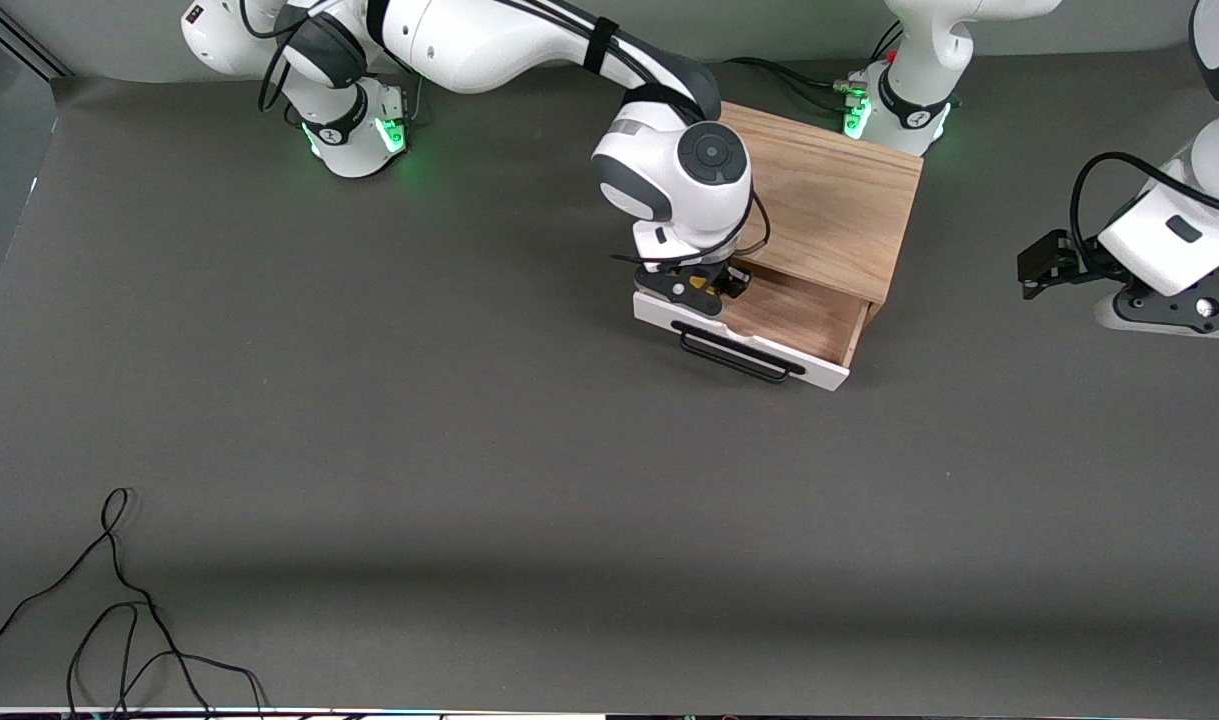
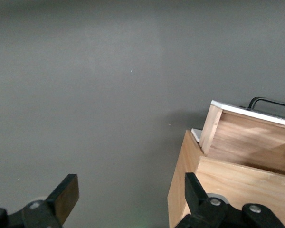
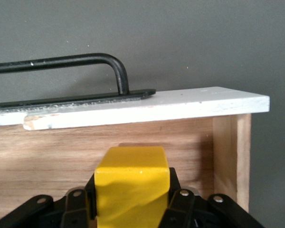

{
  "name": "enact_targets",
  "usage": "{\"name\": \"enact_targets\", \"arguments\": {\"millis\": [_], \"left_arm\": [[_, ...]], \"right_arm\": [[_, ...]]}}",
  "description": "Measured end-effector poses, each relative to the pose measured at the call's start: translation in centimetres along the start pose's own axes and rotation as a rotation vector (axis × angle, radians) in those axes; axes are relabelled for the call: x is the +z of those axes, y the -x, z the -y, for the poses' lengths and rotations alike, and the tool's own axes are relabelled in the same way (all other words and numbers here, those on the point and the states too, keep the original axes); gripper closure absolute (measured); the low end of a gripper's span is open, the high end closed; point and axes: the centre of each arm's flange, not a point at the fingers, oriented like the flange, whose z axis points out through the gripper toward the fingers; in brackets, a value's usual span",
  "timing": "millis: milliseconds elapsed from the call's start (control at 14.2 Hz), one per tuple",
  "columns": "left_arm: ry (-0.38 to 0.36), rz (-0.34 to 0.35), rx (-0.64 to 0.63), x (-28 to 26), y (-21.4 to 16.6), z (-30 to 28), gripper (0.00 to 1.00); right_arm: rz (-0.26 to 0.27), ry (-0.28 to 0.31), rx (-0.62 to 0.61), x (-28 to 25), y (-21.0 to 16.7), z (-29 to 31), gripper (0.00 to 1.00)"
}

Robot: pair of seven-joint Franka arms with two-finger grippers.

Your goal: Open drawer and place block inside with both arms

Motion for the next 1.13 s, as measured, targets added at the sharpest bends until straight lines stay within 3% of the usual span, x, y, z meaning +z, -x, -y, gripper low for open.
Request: {"name": "enact_targets", "arguments": {"millis": [283,565,777,919,1131], "left_arm": [[-0.039,0.009,0.015,0.0,0.1,-0.5,0.0],[-0.035,0.007,0.015,-0.1,0.1,-1.2,0.0],[-0.003,0.007,-0.03,-0.1,0.1,-2.0,0.0],[0.0,0.008,-0.038,-0.1,0.1,-2.1,0.0],[0.001,0.01,-0.039,-0.1,0.1,-2.1,0.0]], "right_arm": [[-0.032,-0.005,-0.021,0.0,0.5,0.1,0.01],[-0.038,-0.031,-0.016,-2.1,0.2,0.5,0.0],[-0.059,-0.065,0.009,-7.8,-1.4,0.1,0.0],[-0.081,-0.114,0.026,-13.0,-5.1,-1.1,0.0],[-0.107,-0.169,0.008,-20.0,-13.9,-5.1,0.0]]}}
